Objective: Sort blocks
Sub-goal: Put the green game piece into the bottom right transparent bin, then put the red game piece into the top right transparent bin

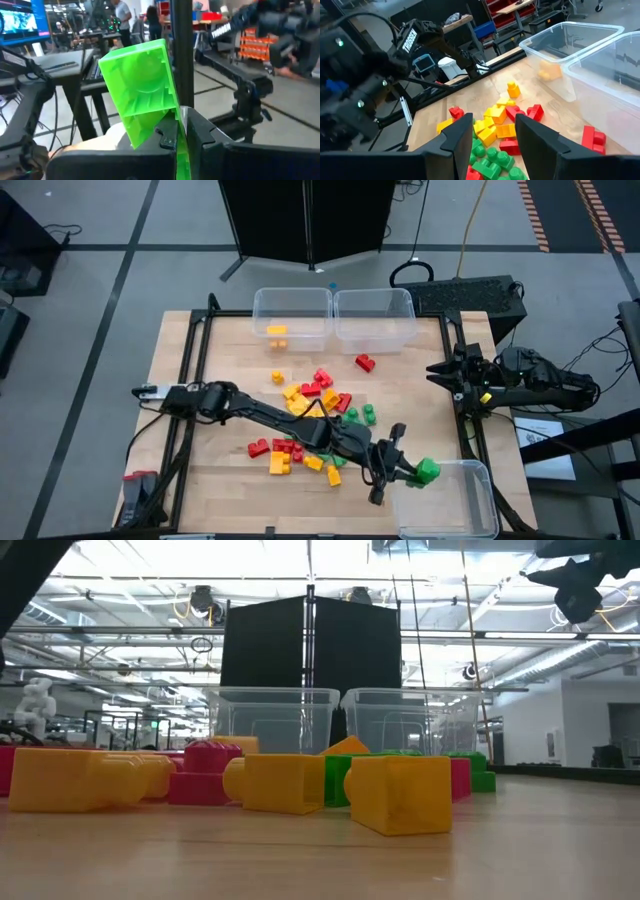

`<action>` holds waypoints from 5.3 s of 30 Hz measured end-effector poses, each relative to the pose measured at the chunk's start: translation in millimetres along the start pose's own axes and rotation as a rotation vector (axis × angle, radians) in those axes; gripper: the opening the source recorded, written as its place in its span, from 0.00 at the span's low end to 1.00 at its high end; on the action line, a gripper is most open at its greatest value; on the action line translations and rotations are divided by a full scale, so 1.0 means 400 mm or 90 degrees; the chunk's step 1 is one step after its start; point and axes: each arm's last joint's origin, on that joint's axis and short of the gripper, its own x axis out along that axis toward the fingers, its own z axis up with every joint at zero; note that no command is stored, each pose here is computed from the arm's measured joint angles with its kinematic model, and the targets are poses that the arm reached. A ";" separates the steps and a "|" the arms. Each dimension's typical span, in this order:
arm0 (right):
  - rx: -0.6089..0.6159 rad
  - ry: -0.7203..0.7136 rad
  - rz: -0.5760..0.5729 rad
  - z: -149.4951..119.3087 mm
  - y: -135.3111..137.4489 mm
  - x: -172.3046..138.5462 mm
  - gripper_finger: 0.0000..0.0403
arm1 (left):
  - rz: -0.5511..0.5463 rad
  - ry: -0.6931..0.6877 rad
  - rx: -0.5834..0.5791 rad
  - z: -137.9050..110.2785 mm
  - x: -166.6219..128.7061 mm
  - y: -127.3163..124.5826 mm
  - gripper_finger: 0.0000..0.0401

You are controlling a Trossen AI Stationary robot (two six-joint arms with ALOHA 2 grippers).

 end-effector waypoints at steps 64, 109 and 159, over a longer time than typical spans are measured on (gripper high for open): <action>-0.002 0.018 -0.006 -0.007 -0.003 0.000 0.36 | 0.468 0.496 -0.233 0.076 -0.299 0.363 0.47; -0.005 0.042 -0.019 -0.016 -0.008 0.000 0.36 | 0.553 0.825 -0.447 -0.335 -0.245 0.298 0.47; -0.012 0.041 -0.022 -0.016 -0.008 0.000 0.36 | 0.729 0.393 -0.290 0.061 -0.430 0.593 0.00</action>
